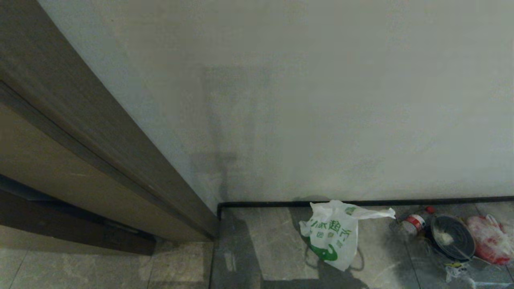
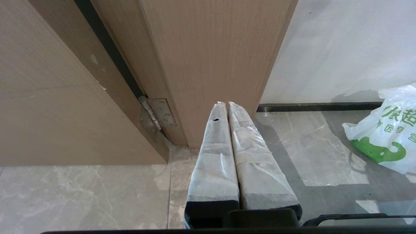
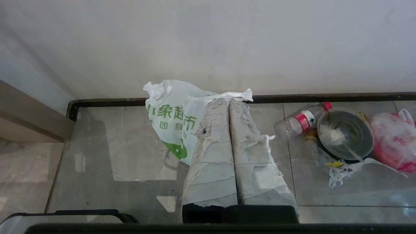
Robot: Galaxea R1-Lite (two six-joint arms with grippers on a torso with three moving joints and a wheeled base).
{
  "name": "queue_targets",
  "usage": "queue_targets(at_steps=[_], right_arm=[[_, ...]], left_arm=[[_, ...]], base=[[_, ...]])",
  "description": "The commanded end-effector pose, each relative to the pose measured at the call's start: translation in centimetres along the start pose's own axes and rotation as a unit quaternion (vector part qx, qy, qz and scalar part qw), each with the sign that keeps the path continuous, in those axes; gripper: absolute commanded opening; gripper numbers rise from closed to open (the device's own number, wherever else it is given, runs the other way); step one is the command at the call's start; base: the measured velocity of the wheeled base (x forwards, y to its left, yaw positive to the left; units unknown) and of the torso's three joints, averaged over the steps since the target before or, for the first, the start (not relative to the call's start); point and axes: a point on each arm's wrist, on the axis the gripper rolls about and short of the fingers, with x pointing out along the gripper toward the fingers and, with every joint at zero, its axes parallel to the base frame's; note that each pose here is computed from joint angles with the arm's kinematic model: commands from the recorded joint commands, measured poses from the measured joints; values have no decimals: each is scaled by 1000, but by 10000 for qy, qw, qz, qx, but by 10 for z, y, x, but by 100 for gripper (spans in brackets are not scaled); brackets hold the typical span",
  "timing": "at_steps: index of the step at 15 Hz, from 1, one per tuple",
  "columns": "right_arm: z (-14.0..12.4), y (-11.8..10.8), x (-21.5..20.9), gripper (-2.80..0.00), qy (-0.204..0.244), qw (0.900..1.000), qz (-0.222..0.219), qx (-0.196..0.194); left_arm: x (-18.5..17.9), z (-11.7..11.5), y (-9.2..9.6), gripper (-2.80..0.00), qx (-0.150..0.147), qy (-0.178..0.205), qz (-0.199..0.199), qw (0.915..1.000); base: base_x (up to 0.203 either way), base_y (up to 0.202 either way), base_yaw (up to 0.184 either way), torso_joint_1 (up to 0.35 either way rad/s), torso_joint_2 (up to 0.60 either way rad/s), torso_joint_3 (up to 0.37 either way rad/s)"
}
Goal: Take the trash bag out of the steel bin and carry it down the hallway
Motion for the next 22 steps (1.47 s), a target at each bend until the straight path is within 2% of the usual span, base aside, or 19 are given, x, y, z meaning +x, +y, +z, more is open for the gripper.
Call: queue_targets(at_steps=[1,14,22], right_arm=[[0,0,0,-280,7,10000,3,0],[0,0,0,-280,7,10000,3,0],[0,0,0,-280,7,10000,3,0]], left_arm=[[0,0,0,-280,-2,-5,1,10000],[0,0,0,-280,44,-8,7,10000],[0,0,0,-280,14,-13,5,10000]], base=[[0,0,0,0,0,0],[0,0,0,0,0,0],[0,0,0,3,1,167]])
